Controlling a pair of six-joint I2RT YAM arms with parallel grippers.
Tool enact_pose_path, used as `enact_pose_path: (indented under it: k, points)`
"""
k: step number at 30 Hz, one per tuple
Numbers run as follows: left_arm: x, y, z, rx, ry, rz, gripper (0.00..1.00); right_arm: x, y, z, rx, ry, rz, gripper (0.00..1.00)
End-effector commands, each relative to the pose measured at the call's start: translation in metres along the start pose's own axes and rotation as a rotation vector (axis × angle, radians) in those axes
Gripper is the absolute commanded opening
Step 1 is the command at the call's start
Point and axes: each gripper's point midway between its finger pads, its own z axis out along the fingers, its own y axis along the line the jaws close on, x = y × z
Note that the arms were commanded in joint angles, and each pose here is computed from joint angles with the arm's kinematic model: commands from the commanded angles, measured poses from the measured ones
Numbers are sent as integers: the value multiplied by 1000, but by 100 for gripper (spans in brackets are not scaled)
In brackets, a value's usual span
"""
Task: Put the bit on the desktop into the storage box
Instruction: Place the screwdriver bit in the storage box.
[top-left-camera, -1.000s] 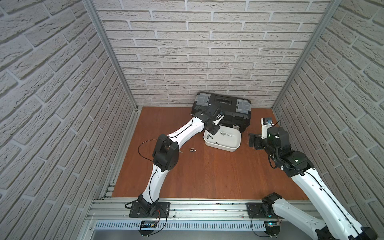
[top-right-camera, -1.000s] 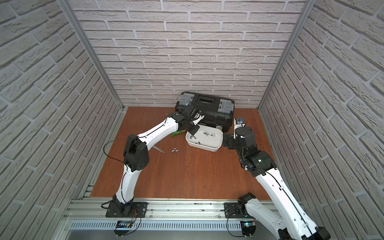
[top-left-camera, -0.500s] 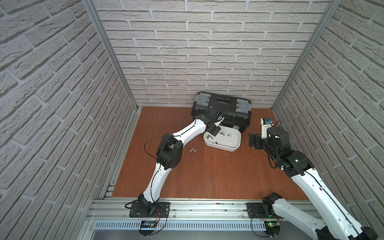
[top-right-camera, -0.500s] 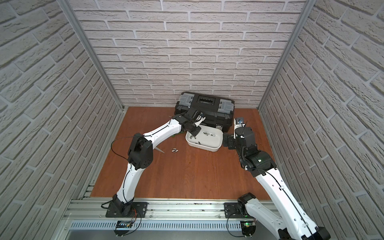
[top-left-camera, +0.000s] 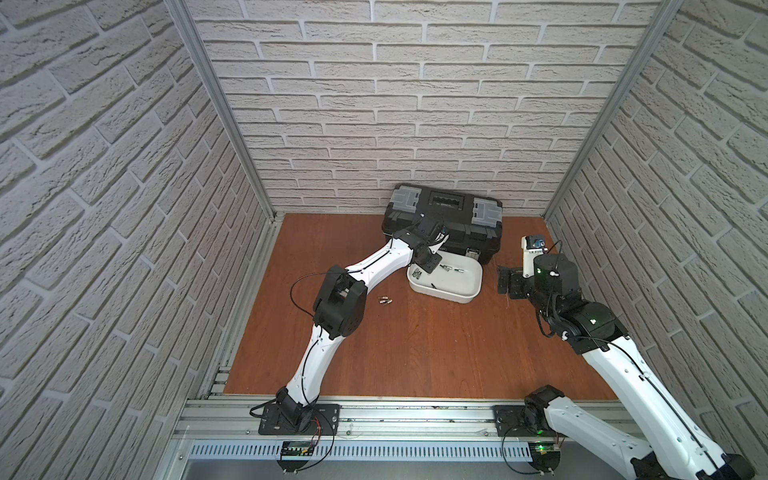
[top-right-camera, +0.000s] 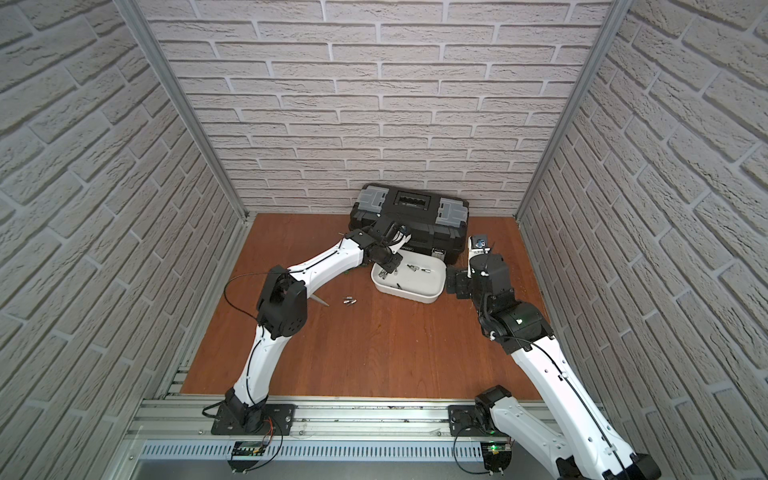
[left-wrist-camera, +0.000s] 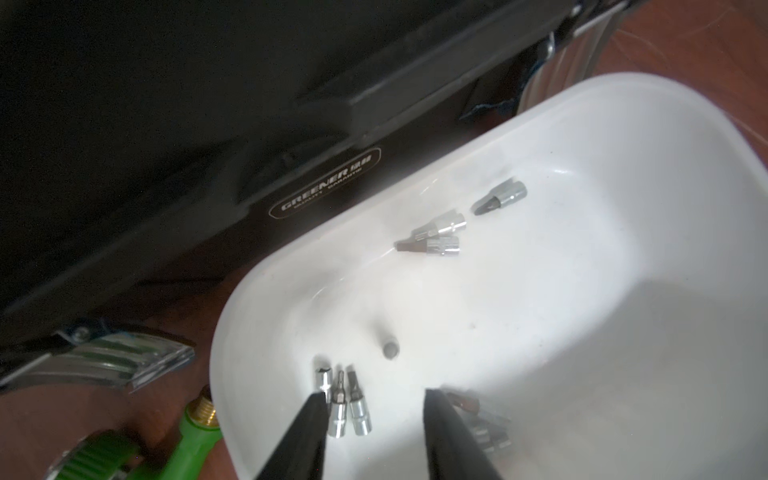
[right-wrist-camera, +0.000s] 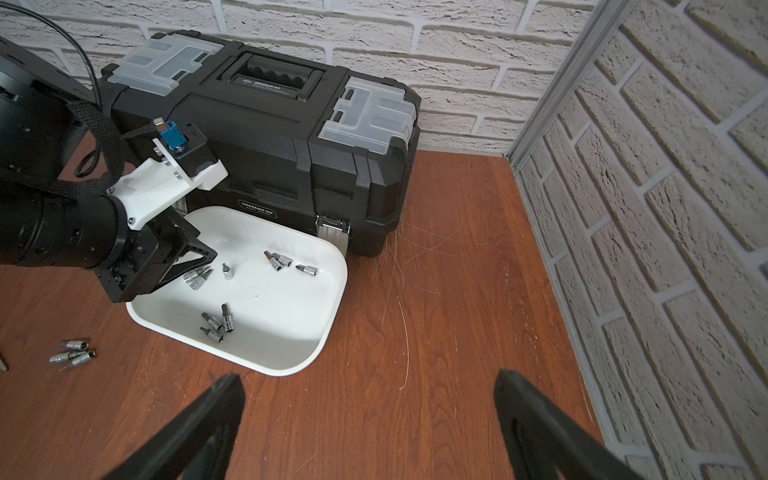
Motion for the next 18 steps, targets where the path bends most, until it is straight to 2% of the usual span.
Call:
enact_pose_path:
  k: [1,7,10,18]
  points:
    - [-14,-2,-8,1,-47,3,48,-1,-6,-3,18,-14,6,98]
    - [-20,-4,-25,2,-74,11,57,0,-7,-4,21,-15,6,98]
    - [-23,-6,-37,0,-86,26,65,-1,-8,-5,24,-18,8,98]
    - [-27,-5,-83,-41,-140,48,78,-2,-10,-9,25,-25,11,98]
